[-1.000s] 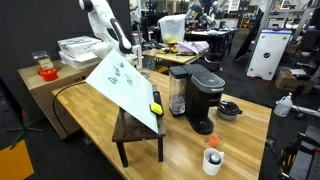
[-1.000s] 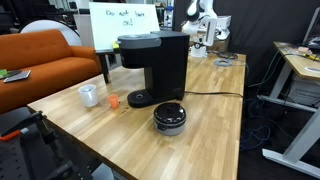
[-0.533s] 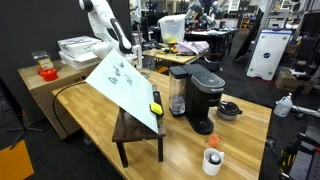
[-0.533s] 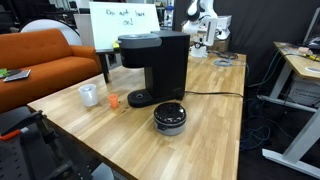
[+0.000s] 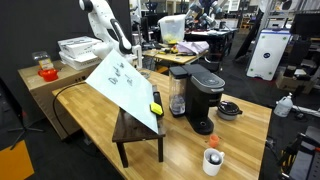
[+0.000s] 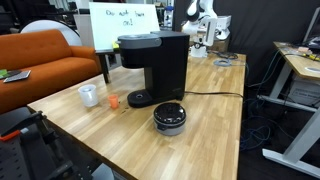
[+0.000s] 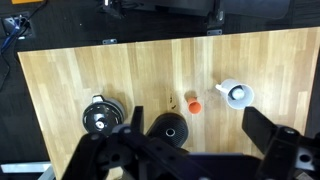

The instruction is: Open the coffee maker

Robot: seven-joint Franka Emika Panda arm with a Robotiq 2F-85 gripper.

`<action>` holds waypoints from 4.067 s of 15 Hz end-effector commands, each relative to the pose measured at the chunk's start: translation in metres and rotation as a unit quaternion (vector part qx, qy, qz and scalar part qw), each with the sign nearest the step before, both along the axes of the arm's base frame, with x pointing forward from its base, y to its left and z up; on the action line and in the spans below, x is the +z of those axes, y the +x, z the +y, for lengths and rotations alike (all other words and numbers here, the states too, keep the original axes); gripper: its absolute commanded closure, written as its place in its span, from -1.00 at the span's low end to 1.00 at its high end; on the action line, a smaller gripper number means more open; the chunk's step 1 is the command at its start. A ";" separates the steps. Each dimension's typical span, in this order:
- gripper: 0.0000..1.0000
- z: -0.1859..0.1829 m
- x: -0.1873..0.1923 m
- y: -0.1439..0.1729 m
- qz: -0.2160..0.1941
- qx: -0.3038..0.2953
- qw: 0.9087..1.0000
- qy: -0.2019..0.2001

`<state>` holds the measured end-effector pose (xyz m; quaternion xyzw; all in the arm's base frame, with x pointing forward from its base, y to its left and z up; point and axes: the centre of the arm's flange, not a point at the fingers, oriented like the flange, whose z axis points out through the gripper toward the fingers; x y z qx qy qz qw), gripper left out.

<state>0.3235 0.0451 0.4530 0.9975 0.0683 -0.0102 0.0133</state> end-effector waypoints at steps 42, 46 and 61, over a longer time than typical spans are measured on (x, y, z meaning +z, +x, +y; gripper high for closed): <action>-1.00 0.152 -0.109 0.025 -0.073 0.395 0.882 -0.245; -1.00 0.149 -0.114 0.028 -0.084 0.395 0.887 -0.223; 0.08 0.167 -0.158 0.043 -0.071 0.536 0.792 -0.283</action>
